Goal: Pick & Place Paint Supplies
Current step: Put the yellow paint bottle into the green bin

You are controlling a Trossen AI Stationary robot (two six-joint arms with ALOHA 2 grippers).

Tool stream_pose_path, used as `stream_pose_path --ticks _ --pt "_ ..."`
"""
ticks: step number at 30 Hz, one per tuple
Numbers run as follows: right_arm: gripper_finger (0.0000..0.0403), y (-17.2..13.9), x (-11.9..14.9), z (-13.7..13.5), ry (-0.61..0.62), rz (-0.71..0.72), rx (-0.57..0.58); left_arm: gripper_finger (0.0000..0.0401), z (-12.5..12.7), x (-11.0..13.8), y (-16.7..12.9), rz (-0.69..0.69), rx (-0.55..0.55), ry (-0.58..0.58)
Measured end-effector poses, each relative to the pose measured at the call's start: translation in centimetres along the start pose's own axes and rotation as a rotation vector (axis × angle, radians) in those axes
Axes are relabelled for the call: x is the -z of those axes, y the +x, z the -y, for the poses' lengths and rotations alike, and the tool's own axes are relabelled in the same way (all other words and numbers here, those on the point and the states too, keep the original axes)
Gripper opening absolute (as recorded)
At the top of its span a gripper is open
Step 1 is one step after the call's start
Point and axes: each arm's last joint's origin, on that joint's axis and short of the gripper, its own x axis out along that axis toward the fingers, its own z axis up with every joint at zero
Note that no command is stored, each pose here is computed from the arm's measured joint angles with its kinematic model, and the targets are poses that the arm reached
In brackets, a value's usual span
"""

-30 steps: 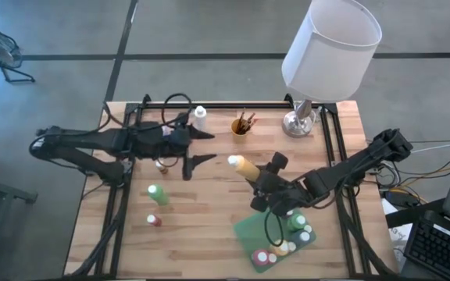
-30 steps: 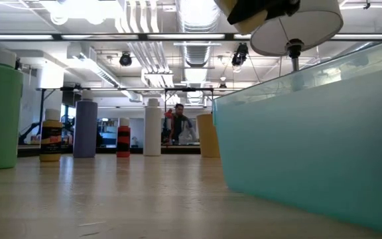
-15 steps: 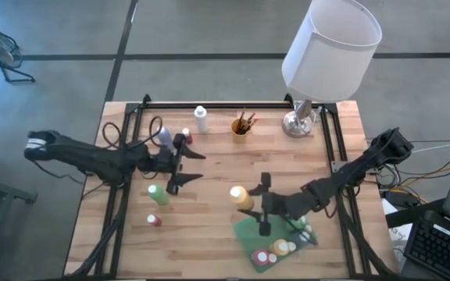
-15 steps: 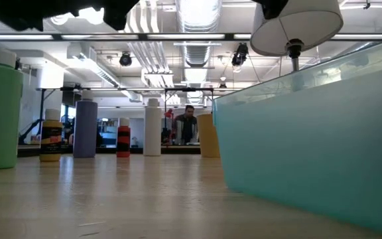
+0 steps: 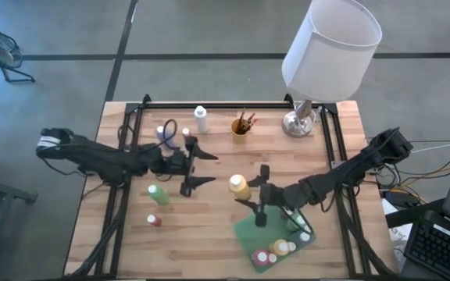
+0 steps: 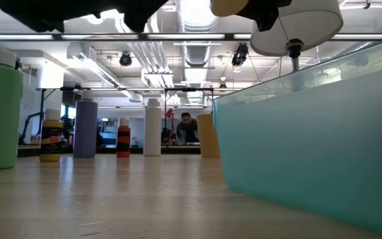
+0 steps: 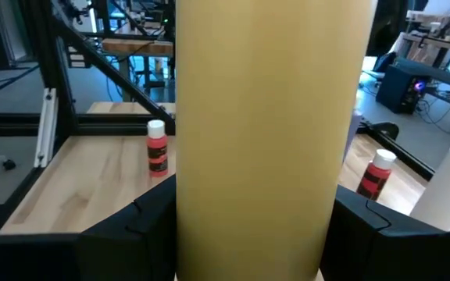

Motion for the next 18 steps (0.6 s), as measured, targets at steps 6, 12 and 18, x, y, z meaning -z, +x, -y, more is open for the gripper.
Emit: stream_pose_path --ticks 6,12,18 --pt "0.0216 0.0 0.0 0.0 -0.020 -0.001 -0.001 0.0339 0.1 -0.1 2.5 -0.004 0.015 -0.089" --pt "0.0216 0.0 -0.1 0.2 -0.029 0.004 0.010 0.0339 0.1 -0.2 4.0 -0.003 0.023 -0.202" --pt "0.0213 -0.3 -0.6 0.5 -0.032 0.019 0.060 0.0339 0.1 -0.6 4.3 0.010 0.027 -0.310"
